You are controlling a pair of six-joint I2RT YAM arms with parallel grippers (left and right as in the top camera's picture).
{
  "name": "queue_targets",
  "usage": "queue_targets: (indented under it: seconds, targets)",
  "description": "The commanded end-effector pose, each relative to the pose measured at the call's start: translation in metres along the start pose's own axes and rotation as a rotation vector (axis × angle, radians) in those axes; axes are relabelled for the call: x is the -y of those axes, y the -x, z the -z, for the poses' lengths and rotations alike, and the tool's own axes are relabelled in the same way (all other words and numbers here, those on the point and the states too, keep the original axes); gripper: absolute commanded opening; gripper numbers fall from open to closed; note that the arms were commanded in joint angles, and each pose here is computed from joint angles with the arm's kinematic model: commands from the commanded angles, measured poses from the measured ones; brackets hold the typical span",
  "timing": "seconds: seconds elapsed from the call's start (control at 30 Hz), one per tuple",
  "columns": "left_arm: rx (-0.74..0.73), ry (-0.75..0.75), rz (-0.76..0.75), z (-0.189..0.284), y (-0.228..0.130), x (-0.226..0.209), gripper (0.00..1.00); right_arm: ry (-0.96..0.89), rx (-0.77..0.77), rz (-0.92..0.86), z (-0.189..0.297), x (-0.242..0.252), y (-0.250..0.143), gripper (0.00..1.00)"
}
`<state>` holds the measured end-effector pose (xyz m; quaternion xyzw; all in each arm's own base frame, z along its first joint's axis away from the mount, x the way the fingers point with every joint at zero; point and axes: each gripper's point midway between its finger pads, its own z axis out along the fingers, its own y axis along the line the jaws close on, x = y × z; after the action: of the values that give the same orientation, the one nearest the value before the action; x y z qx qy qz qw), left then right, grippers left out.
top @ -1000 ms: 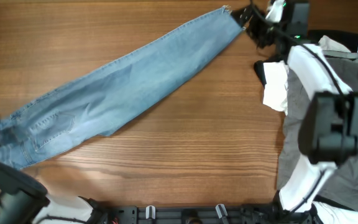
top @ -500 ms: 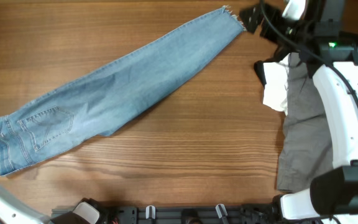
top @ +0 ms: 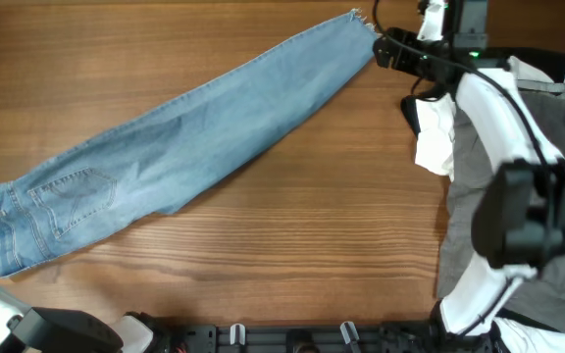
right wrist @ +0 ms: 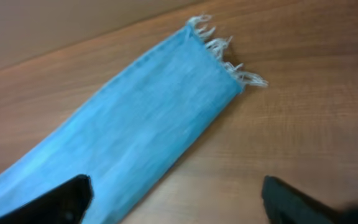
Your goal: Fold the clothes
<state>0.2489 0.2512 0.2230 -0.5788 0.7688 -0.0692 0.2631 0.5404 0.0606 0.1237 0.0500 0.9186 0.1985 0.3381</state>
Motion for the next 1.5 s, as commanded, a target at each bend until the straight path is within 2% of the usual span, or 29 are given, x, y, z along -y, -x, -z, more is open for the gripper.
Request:
queue_targets:
  seconds: [0.0,0.13,0.3,0.4,0.47,0.53,0.67,0.77,0.93,1.07,1.23,1.47]
  targets:
    - [-0.042,-0.043,-0.044,-0.002,-0.008,0.006,0.86,-0.030,-0.017,-0.041,-0.051,0.027,-0.021,1.00]
    - [-0.061,-0.036,-0.044,-0.002,-0.014,0.005,0.86,-0.007,0.038,-0.186,-0.089,0.040,-0.024,0.99]
    - [-0.066,-0.034,-0.042,-0.002,-0.015,0.004,0.87,0.007,0.057,-0.247,-0.105,0.045,-0.028,0.96]
    - [-0.068,-0.034,-0.041,-0.002,-0.015,0.004,0.87,0.006,0.071,-0.207,-0.105,0.043,-0.025,0.91]
    - [-0.068,-0.033,-0.041,-0.002,-0.015,0.004,0.87,0.023,0.057,-0.129,-0.105,0.039,-0.027,0.93]
    - [-0.068,-0.033,-0.041,-0.002,-0.015,0.004,0.87,0.042,-0.002,-0.040,-0.103,0.035,-0.035,0.99]
    - [-0.076,-0.030,-0.039,-0.002,-0.017,0.003,0.87,0.003,-0.151,0.007,-0.085,0.037,-0.041,1.00]
    - [-0.081,-0.028,-0.037,-0.002,-0.019,0.003,0.87,-0.022,-0.199,0.037,-0.064,0.028,-0.023,1.00]
    - [-0.081,-0.028,-0.038,-0.002,-0.019,0.003,0.87,-0.025,-0.106,0.078,-0.036,0.007,0.034,1.00]
    - [-0.081,-0.028,-0.038,-0.002,-0.019,0.003,0.87,-0.011,-0.001,0.120,-0.039,-0.003,0.061,1.00]
    - [-0.081,-0.028,-0.038,-0.002,-0.019,0.003,0.88,-0.103,0.059,0.147,-0.058,0.008,0.068,1.00]
    - [-0.081,-0.028,-0.038,-0.002,-0.019,0.003,0.88,-0.101,0.049,0.149,-0.099,0.021,0.050,0.99]
